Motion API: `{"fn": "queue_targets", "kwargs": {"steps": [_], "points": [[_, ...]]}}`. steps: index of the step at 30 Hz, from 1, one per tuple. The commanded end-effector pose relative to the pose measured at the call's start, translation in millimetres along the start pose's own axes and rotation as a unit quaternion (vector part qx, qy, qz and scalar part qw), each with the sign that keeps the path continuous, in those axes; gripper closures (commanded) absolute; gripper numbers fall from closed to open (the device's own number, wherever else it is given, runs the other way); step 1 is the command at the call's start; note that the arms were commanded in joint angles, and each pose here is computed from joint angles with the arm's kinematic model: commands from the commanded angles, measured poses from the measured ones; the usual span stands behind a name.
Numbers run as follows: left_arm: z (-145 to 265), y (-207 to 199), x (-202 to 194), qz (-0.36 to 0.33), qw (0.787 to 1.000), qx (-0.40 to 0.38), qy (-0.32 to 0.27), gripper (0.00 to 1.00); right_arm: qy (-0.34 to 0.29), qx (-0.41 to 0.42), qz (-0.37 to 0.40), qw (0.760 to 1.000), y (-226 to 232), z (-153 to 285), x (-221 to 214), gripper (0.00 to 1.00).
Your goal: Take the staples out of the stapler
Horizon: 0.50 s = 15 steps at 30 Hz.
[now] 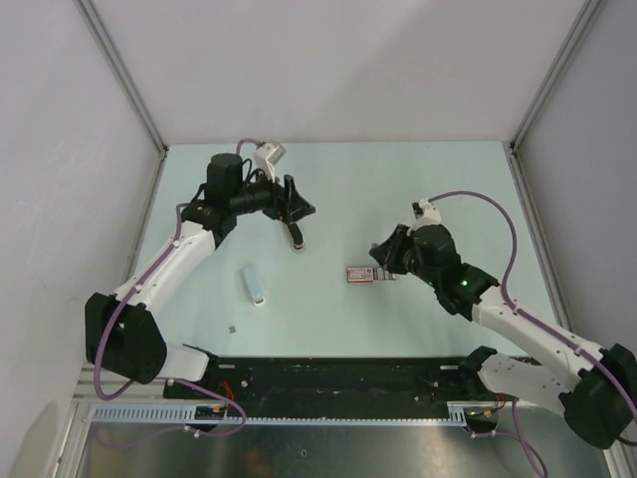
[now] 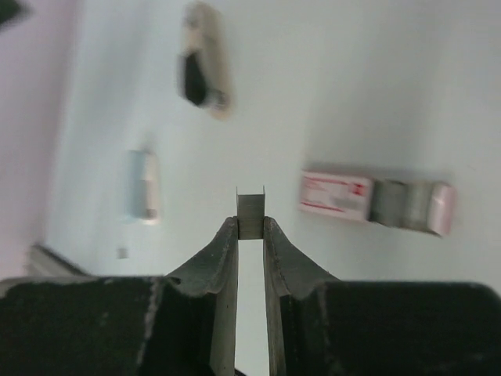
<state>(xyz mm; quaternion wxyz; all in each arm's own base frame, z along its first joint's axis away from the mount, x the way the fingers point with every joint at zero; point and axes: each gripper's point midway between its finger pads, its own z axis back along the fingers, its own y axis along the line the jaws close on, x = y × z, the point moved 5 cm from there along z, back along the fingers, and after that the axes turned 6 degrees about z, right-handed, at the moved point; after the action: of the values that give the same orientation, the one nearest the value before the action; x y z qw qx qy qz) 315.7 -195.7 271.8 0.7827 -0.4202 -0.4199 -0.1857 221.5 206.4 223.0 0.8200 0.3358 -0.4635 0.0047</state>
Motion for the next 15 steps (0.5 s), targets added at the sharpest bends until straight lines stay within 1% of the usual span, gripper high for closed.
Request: {"fn": "queue_targets", "kwargs": {"steps": [1, 4, 8, 15], "points": [[10, 26, -18, -0.091, 0.992, 0.067, 0.048, 0.22, 0.067, -0.158, 0.04, 0.984, -51, -6, -30, 0.99], [14, 30, -26, -0.107, 0.989, 0.077, 0.065, 0.22, 0.091, -0.203, 0.051, 0.974, -67, -15, -45, 1.0], [19, 30, -33, -0.121, 0.987, 0.078, 0.075, 0.22, 0.096, -0.239, 0.065, 0.964, -78, -24, -55, 1.0], [20, 25, -40, -0.119, 0.987, 0.061, 0.084, 0.22, 0.107, -0.273, 0.077, 0.953, -87, -36, -71, 0.98]]}}
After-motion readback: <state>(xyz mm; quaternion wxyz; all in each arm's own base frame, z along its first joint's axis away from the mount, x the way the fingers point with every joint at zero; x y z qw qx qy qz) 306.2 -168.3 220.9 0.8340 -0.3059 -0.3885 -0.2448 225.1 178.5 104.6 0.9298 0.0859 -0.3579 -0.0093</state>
